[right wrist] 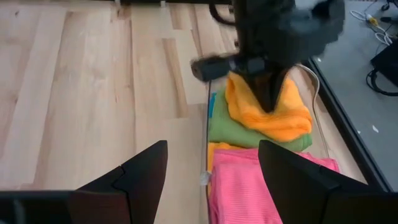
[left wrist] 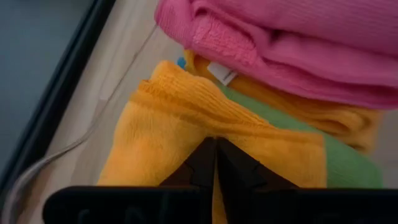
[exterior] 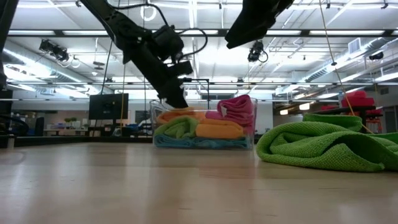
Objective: Fold microfiber towels
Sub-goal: Put the folded yellow microfiber cloth into the transparent bin, then fold the green microfiber cloth
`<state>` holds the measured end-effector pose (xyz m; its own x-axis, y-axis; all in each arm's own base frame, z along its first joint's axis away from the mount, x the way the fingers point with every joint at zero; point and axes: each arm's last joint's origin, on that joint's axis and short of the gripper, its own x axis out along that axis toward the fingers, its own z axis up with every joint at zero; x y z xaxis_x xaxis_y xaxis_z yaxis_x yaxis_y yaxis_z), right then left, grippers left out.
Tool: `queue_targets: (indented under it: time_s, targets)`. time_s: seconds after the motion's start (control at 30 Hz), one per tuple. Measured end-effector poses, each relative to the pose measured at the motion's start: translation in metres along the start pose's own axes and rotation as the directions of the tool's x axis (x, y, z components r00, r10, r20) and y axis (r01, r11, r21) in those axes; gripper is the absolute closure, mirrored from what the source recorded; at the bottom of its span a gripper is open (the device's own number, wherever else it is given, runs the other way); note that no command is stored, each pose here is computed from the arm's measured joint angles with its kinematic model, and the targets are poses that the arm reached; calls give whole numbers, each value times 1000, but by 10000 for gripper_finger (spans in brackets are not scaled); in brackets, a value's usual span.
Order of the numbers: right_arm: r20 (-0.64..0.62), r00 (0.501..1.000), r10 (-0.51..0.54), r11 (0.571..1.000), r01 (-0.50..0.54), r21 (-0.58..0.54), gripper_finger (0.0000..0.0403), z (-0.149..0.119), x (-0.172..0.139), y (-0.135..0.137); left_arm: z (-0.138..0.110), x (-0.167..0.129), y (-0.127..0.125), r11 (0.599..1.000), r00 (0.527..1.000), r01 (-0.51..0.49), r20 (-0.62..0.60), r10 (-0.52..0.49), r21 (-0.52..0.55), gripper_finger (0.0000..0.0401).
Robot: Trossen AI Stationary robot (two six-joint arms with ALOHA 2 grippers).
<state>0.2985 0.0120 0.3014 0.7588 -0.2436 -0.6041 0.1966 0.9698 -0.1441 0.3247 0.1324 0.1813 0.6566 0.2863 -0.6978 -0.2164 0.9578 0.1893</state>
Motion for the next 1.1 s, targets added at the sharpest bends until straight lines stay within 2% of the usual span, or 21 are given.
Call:
queue_targets:
  time_s: [0.17,0.27,0.47,0.63,0.77,0.87,1.0,1.1]
  targets:
    - [-8,1000,5,1000,-5,1,142,-1,-1,2,6,-21,-2,999,1000,6,-1,-6,37,373]
    - [-9,999,44,999,-44,-7,142,-6,2,7,11,-34,-7,999,1000,16,14,-16,42,378]
    - [-65,979,191,981,-192,-12,142,-41,15,28,23,-53,-38,992,992,104,65,-108,65,384]
    - [-150,955,256,965,-261,-16,142,-77,24,50,26,-57,-70,979,980,179,69,-187,102,374]
    - [-273,926,260,964,-263,28,142,-100,22,64,26,-62,-94,962,968,231,60,-242,147,370]
    - [-314,921,231,972,-229,42,142,-108,14,76,25,-67,-111,948,959,268,51,-280,175,375]
    - [-330,922,203,976,-216,-3,142,-117,6,96,24,-71,-126,931,949,300,34,-313,208,383]
    - [-341,933,115,987,-145,-66,146,-126,4,103,23,-74,-134,927,943,317,36,-331,202,386]
